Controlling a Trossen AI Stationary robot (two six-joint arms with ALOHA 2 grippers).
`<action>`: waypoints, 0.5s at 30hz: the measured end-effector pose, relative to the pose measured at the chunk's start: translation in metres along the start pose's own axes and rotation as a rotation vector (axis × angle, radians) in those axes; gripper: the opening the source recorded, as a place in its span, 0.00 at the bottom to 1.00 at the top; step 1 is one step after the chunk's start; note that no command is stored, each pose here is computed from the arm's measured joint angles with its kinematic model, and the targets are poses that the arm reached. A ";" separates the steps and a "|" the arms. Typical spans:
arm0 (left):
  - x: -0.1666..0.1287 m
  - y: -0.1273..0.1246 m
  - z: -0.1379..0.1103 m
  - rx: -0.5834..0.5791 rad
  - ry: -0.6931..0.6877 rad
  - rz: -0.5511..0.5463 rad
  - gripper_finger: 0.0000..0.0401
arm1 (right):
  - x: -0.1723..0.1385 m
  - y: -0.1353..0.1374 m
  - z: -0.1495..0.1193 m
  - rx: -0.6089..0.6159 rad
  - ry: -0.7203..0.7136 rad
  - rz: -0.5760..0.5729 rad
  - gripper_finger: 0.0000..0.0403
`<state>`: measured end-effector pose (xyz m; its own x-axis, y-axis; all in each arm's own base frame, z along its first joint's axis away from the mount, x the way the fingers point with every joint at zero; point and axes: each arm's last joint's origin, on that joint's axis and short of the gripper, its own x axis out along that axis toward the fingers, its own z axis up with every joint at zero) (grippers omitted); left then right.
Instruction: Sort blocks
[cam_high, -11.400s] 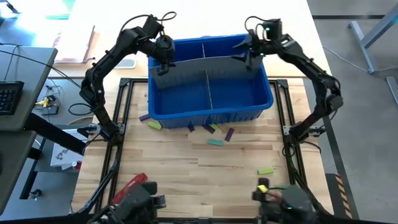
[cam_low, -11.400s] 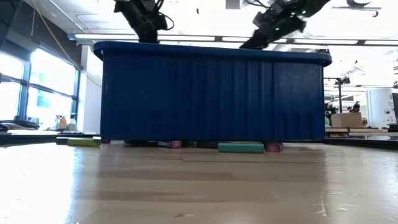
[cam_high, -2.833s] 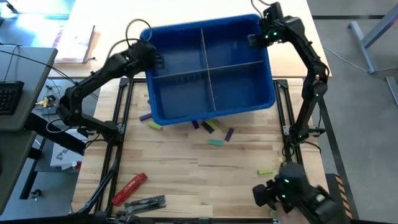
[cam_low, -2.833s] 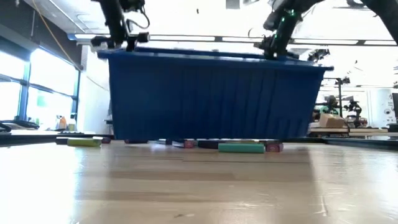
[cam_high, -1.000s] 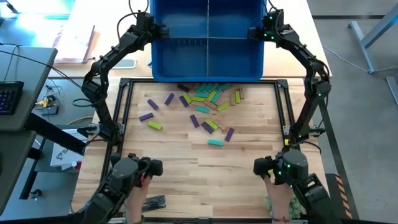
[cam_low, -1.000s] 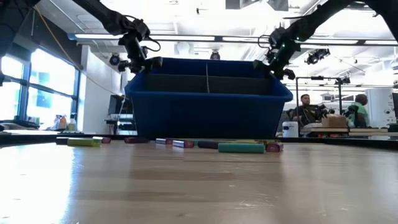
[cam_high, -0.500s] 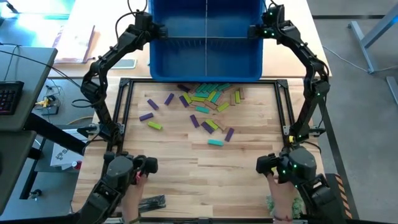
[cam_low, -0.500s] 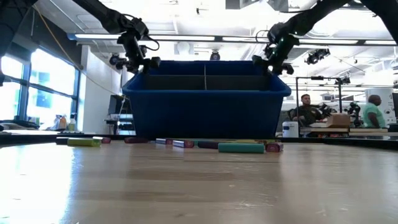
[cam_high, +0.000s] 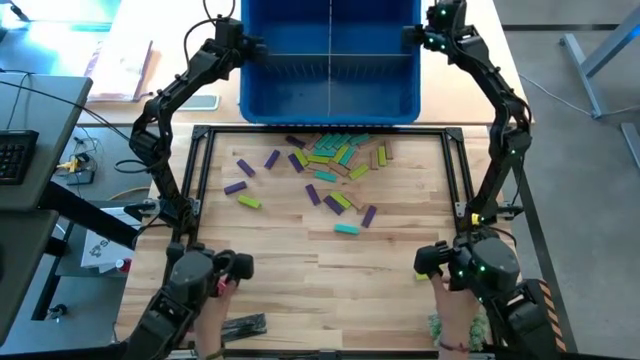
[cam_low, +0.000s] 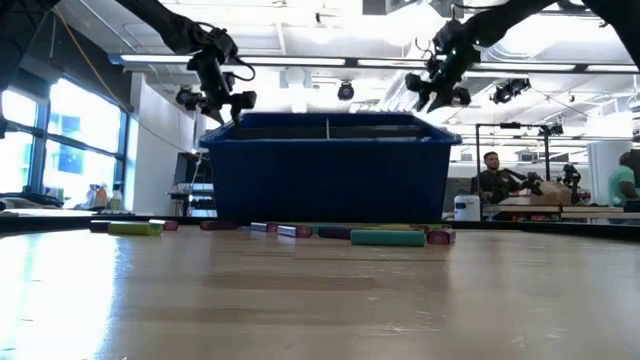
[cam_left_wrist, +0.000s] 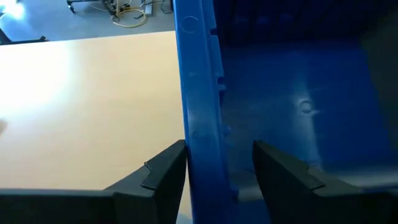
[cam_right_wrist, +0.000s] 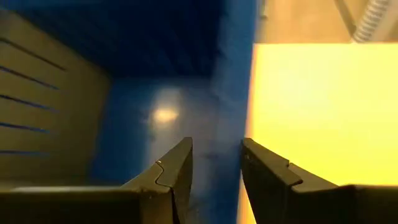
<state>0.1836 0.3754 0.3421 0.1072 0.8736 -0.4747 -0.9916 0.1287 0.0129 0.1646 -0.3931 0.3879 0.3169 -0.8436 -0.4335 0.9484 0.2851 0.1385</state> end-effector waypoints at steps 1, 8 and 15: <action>-0.001 -0.002 0.001 0.004 -0.006 -0.010 0.41 | -0.002 0.002 0.002 -0.012 -0.009 0.009 0.28; -0.005 -0.009 0.000 0.047 -0.012 -0.006 0.41 | -0.020 0.022 0.010 -0.094 0.047 0.057 0.28; -0.006 -0.011 0.001 0.061 -0.023 0.013 0.41 | -0.021 0.069 -0.027 -0.296 0.251 0.164 0.28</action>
<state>0.1936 0.3694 0.3452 0.0969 0.8857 -0.4540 -0.9867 0.1453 0.0728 0.2228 -0.3431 0.3822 0.4174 -0.6495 -0.6355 0.8311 0.5557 -0.0221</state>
